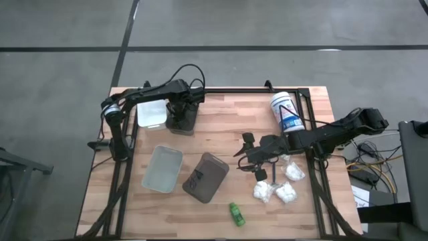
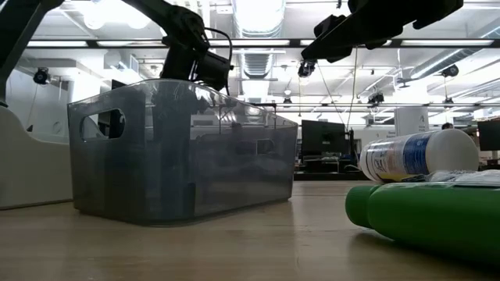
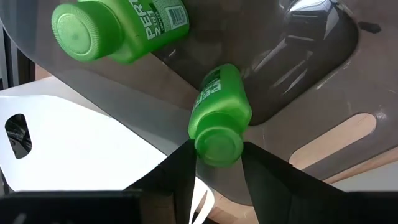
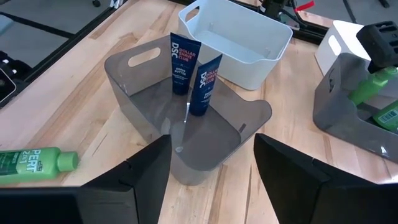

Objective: Pick & Place Travel size toiletries
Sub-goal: Put the top green shampoo into the top black transparent bin, then put the middle blue razor into the gray bin

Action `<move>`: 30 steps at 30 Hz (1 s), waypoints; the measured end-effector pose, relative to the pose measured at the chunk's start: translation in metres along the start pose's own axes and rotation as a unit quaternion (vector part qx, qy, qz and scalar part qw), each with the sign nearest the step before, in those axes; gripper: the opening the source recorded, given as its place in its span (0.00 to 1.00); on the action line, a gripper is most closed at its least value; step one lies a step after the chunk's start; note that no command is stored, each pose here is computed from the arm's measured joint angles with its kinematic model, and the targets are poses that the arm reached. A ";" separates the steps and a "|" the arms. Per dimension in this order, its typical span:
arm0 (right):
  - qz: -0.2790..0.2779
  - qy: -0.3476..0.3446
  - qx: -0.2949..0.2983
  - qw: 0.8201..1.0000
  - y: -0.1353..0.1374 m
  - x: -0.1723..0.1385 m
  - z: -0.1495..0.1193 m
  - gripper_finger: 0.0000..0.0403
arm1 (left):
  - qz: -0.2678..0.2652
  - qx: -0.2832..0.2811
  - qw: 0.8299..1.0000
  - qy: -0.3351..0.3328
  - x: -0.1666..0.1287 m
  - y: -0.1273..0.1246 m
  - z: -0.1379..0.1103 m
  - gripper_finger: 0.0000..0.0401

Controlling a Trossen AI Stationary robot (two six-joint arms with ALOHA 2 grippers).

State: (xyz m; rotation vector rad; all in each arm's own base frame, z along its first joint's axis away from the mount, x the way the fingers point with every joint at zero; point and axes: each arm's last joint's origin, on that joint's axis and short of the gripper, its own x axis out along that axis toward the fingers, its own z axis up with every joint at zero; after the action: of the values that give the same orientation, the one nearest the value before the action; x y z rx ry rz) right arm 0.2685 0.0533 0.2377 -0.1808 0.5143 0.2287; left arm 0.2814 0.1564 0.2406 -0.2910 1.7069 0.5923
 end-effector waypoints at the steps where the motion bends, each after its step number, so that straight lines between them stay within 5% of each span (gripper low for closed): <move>1: 0.000 0.000 0.000 1.000 0.000 0.000 0.000 0.58 | 0.000 0.000 1.000 0.000 0.000 0.000 0.000 0.34; 16: 0.000 0.000 0.001 1.000 0.000 0.000 0.000 0.66 | 0.025 0.014 0.999 -0.024 -0.017 0.006 -0.007 0.34; 30: 0.000 0.001 0.003 1.000 0.000 0.000 -0.001 0.71 | 0.009 -0.048 0.978 -0.204 -0.089 0.022 -0.073 0.34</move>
State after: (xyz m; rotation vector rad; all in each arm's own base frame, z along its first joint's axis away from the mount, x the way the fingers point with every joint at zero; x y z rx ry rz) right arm 0.2684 0.0532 0.2370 -0.1748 0.5168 0.2270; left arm 0.2290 0.1243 0.3410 -0.2058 1.2881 0.6974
